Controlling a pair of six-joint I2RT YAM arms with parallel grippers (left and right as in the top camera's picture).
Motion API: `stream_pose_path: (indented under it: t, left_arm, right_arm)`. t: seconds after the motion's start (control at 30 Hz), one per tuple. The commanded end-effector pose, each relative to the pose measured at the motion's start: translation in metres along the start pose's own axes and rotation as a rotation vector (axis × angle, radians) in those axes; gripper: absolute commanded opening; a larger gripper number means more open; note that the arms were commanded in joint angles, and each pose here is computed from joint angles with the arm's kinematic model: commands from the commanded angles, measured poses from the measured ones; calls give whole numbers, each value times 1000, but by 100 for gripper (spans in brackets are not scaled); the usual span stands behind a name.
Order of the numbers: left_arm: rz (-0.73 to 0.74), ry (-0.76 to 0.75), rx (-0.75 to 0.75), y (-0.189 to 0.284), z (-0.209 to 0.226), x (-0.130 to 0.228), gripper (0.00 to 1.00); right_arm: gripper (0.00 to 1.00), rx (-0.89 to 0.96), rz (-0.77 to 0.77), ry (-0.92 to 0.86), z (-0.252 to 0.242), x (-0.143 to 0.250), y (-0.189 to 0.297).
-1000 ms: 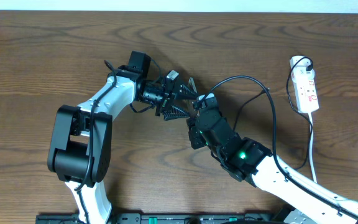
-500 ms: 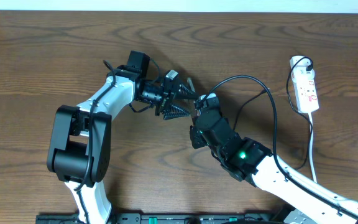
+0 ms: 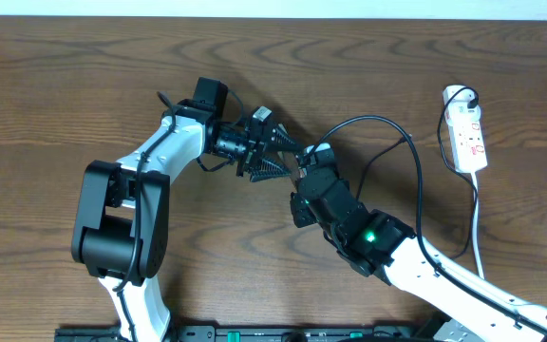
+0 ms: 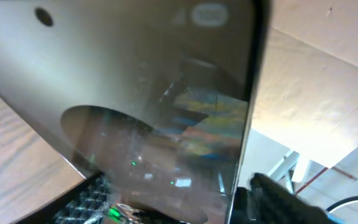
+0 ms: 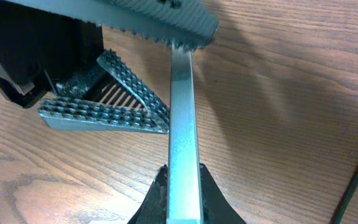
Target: Plug charger to phone and switch on socket
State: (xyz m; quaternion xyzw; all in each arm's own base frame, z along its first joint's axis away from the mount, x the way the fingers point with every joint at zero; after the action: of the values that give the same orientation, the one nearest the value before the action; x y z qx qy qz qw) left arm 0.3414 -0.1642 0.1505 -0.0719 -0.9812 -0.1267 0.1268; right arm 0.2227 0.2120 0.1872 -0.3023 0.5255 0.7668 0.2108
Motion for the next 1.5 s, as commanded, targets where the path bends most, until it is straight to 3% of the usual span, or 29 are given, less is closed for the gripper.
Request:
stream_pose_path:
  t: [0.0, 0.57, 0.9, 1.07, 1.2, 1.47]
  left_arm:
    - [14, -3, 12, -2, 0, 2, 79]
    - [-66, -116, 39, 19, -5, -14, 82]
    - [-236, -312, -47, 48, -52, 0, 82]
    - [-400, -445, -180, 66, -93, 32, 82]
    - [-547, -497, -376, 84, -112, 75, 82]
    - [-798, -387, -821, 123, -106, 169, 82]
  right_arm:
    - [1, -41, -22, 9, 8, -6, 4]
    - [1, 3, -134, -178, -21, -34, 41]
    - [1, 17, -153, -304, -42, -30, 91]
    - [1, 16, -171, -309, -51, -24, 118]
    - [1, 17, -204, -337, -60, -18, 141]
    - [1, 4, -266, -434, -77, -4, 179]
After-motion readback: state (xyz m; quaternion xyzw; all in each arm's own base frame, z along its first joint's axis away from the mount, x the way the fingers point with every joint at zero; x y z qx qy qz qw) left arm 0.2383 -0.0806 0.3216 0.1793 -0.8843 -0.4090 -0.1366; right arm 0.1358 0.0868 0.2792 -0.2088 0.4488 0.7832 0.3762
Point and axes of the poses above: each gripper's point midway between its finger pads, its own y axis back along the fingers, its own z axis along the line the jaws close on, x = y × z, the point moved 9 cm from there along y, back along the fingers, and after that the axes turned 6 degrees about -y, right-handed, at the moved point
